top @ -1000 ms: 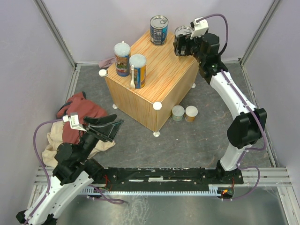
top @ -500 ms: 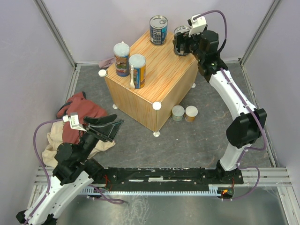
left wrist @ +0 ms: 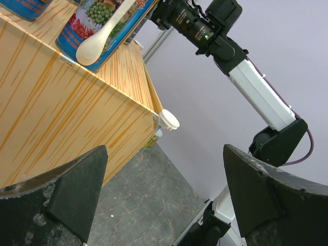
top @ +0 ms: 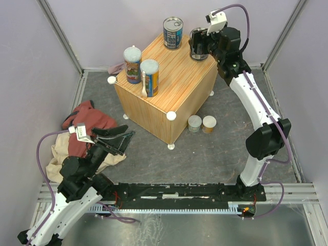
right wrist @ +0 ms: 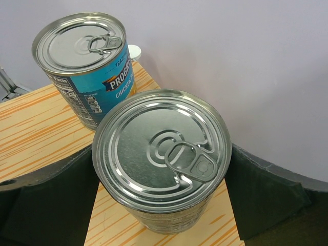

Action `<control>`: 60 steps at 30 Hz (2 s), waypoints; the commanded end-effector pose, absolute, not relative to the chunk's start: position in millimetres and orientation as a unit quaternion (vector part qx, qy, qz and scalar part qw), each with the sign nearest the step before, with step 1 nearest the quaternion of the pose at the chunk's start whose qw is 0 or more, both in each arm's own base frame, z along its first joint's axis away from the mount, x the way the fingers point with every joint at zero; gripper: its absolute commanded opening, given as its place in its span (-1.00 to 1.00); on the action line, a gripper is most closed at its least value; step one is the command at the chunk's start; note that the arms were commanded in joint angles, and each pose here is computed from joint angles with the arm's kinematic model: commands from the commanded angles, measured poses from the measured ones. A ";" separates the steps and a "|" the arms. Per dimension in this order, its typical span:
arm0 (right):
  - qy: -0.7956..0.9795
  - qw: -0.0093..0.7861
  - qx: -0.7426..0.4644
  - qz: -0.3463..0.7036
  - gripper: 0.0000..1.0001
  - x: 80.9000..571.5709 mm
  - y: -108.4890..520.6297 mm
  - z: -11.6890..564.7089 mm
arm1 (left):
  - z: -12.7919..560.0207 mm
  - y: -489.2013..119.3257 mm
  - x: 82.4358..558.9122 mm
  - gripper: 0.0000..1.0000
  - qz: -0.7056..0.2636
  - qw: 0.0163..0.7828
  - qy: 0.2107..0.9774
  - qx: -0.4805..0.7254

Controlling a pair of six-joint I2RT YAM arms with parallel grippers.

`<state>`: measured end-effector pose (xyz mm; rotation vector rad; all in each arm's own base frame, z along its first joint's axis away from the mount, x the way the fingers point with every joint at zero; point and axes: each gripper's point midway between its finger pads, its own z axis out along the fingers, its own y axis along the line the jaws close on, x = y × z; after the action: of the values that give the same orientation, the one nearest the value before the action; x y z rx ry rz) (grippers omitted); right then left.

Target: Place and organize the canned foods onto the counter

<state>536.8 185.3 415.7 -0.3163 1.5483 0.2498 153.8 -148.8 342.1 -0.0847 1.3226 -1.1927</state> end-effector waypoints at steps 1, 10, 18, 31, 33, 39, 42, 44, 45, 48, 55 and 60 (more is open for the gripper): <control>0.641 0.746 -0.131 0.119 0.99 529.4 180.7 478.4 | 358.8 -149.1 144.1 1.00 -0.546 0.624 0.558 -0.034; 0.640 0.747 -0.132 0.119 0.99 525.9 179.9 484.7 | 358.5 -148.1 142.3 1.00 -0.550 0.622 0.557 -0.036; 0.635 0.752 -0.134 0.118 0.99 524.3 179.4 498.7 | 358.9 -147.7 141.8 1.00 -0.551 0.621 0.555 -0.038; 0.624 0.762 -0.132 0.115 0.99 518.8 176.2 517.9 | 356.8 -147.4 142.7 1.00 -0.551 0.621 0.556 -0.041; 0.622 0.764 -0.130 0.114 0.99 515.6 174.4 521.6 | 357.2 -147.3 142.2 1.00 -0.551 0.621 0.556 -0.041; 0.616 0.770 -0.117 0.118 0.99 498.2 167.0 534.3 | 360.2 -145.6 140.4 1.00 -0.550 0.623 0.554 -0.039; 0.619 0.767 -0.114 0.127 0.99 488.4 165.7 532.9 | 361.1 -145.4 139.5 1.00 -0.551 0.623 0.553 -0.038; 0.621 0.764 -0.110 0.137 0.99 478.7 164.8 532.9 | 360.9 -145.4 139.3 1.00 -0.551 0.623 0.554 -0.037; 0.622 0.762 -0.108 0.144 0.99 473.5 164.4 532.1 | 361.3 -145.2 138.9 1.00 -0.551 0.623 0.553 -0.037; 0.631 0.753 -0.094 0.161 0.99 459.1 161.9 523.6 | 361.0 -145.5 138.6 1.00 -0.552 0.621 0.554 -0.037; 0.638 0.739 -0.059 0.209 0.99 414.9 154.0 501.6 | 360.5 -143.0 136.3 1.00 -0.553 0.620 0.554 -0.041; 0.655 0.713 -0.041 0.248 0.99 385.5 153.8 472.4 | 354.7 -140.0 137.5 0.99 -0.549 0.620 0.559 -0.050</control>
<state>409.1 154.9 466.9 -0.1464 1.4904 0.4489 144.8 -146.2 341.0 -0.0908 1.3245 -1.2278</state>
